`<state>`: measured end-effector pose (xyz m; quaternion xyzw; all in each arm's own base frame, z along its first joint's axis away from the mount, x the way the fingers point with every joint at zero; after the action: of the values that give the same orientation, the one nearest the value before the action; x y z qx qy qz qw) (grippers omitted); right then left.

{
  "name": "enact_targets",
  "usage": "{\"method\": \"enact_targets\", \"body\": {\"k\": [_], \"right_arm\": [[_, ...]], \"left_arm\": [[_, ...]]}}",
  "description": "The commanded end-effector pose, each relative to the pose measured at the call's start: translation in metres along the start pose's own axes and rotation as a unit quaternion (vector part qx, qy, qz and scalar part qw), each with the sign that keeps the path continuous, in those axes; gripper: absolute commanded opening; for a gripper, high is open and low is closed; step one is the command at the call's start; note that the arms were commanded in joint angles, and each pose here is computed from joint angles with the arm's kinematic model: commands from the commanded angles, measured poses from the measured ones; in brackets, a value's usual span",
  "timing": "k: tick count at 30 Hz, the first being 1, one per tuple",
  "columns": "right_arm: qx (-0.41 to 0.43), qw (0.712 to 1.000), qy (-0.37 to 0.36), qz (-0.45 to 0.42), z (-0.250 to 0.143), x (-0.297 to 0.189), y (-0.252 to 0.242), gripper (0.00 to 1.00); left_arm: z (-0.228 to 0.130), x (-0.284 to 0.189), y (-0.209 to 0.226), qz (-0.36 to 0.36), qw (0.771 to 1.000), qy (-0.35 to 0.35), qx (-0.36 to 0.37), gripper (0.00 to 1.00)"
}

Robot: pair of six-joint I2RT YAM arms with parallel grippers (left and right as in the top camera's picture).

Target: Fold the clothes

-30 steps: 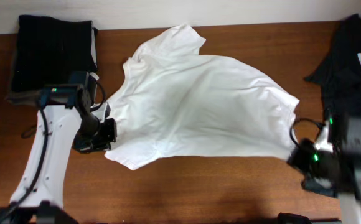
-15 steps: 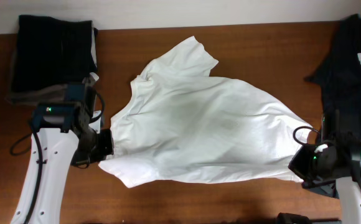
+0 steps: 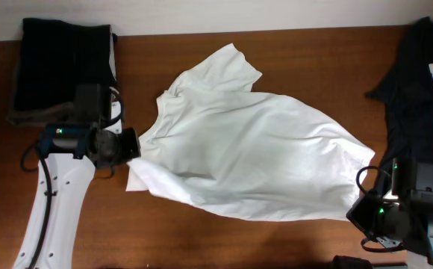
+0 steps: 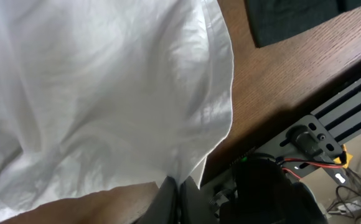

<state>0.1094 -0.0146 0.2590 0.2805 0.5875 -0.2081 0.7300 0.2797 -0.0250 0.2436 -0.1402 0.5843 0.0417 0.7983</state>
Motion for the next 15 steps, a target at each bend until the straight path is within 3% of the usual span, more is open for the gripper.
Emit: {"method": "enact_targets", "body": {"k": [1, 8, 15], "right_arm": [[0.03, 0.999, -0.002, -0.036, 0.0, 0.009, -0.008, 0.04], [0.051, 0.998, -0.037, -0.031, 0.014, 0.016, -0.003, 0.04], [0.097, 0.99, -0.042, -0.095, 0.031, 0.028, -0.008, 0.04]], "left_arm": [[0.014, 0.006, -0.01, -0.031, 0.999, -0.023, -0.008, 0.01], [0.035, 0.04, -0.023, -0.059, 0.998, -0.022, -0.004, 0.01], [0.064, 0.075, -0.036, -0.076, 0.995, -0.06, 0.008, 0.01]]}}
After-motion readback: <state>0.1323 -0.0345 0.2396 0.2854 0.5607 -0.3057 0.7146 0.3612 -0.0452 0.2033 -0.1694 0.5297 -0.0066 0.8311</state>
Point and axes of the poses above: each gripper's point midway between its finger pads, its own x axis out along the fingers, its own y axis along the line the jaws close on, z = x × y, the point moved 7 cm from there along -x, back along the fingers, and after that the axes turned 5 degrees about -x, right-handed, at the moved point
